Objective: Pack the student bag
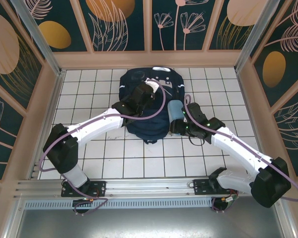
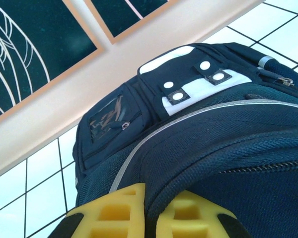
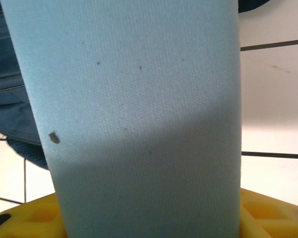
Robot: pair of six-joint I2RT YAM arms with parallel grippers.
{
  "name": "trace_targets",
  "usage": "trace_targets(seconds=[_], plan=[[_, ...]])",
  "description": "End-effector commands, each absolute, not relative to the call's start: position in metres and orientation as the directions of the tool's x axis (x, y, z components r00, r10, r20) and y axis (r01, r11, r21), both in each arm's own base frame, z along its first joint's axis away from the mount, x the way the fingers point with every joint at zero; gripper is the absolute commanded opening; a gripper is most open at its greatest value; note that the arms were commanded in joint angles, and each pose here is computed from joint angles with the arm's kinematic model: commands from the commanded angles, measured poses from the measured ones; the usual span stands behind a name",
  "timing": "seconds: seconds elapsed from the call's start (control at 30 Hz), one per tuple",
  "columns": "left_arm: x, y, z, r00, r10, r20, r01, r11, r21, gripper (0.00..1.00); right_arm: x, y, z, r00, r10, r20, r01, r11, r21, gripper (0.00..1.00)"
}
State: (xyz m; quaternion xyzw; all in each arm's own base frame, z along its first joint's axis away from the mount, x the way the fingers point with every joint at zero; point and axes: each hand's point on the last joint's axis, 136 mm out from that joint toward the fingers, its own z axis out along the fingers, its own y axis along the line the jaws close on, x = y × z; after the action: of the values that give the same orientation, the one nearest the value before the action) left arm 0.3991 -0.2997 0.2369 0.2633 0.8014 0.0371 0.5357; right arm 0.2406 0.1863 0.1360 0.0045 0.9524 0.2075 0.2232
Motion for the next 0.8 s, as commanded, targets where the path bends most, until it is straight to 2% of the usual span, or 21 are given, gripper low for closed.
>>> trace_targets(seconds=[0.0, 0.13, 0.33, 0.53, 0.67, 0.73, 0.77], plan=[[0.396, -0.321, 0.322, -0.112, 0.26, -0.959, 0.408, 0.892, 0.194, 0.01, 0.241, 0.216, 0.148, -0.905, 0.044, -0.423, -0.185, 0.856, 0.483, 0.57], [0.386, -0.33, 0.31, -0.118, 0.282, -0.952, 0.487, 0.852, 0.192, 0.02, 0.253, 0.237, 0.162, -0.895, 0.023, -0.445, -0.24, 0.816, 0.525, 0.57], [0.385, -0.326, 0.301, -0.142, 0.289, -0.947, 0.482, 0.855, 0.189, 0.01, 0.281, 0.252, 0.169, -0.877, 0.043, -0.479, -0.245, 0.817, 0.522, 0.58], [0.383, -0.324, 0.302, -0.157, 0.267, -0.951, 0.478, 0.863, 0.164, 0.02, 0.326, 0.245, 0.162, -0.858, 0.19, -0.477, -0.071, 0.876, 0.477, 0.59], [0.382, -0.324, 0.293, -0.18, 0.273, -0.945, 0.482, 0.862, 0.157, 0.02, 0.344, 0.235, 0.163, -0.824, 0.36, -0.437, 0.079, 0.837, 0.541, 0.61], [0.382, -0.325, 0.288, -0.194, 0.272, -0.942, 0.481, 0.864, 0.151, 0.02, 0.346, 0.236, 0.164, -0.815, 0.408, -0.411, 0.108, 0.804, 0.584, 0.67], [0.383, -0.325, 0.286, -0.2, 0.273, -0.941, 0.479, 0.865, 0.149, 0.02, 0.347, 0.241, 0.167, -0.818, 0.412, -0.401, 0.096, 0.786, 0.611, 0.73]])
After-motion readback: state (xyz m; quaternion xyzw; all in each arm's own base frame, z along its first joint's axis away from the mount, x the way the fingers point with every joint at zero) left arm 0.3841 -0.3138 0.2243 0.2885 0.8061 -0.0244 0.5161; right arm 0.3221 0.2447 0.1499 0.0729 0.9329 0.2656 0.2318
